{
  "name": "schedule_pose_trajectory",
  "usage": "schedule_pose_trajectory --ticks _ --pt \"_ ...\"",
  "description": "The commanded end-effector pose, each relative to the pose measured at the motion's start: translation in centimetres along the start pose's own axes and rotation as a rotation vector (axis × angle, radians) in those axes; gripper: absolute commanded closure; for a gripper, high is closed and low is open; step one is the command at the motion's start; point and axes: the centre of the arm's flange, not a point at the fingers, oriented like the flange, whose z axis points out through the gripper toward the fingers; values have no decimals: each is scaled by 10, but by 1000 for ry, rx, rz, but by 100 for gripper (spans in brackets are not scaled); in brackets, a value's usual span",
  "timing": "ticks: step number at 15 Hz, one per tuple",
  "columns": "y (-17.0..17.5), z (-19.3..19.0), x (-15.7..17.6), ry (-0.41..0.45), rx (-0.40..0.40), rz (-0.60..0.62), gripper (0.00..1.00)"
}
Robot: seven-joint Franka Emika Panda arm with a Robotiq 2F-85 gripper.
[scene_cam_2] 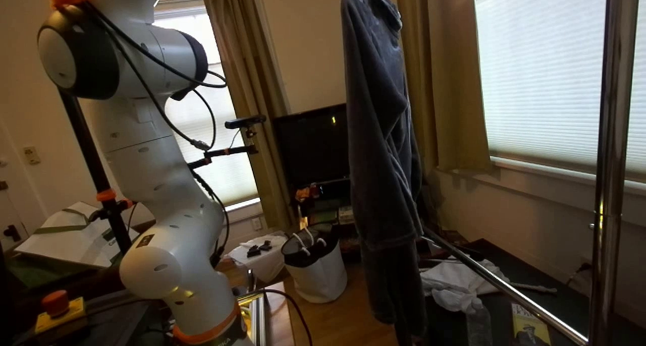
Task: Put the rope on the bottom rod
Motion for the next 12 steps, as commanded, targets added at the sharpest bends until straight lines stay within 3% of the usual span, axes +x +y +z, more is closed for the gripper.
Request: schedule_pose_trajectory --ticks 1,3,4,6,12 --pt "14 10 28 -5 -43 32 0" --pt "20 16 34 -38 -61 26 0" --pt "6 16 6 -13 -39 14 0" --pt "11 23 8 -22 -58 12 0" --pt "20 58 30 54 -92 37 0"
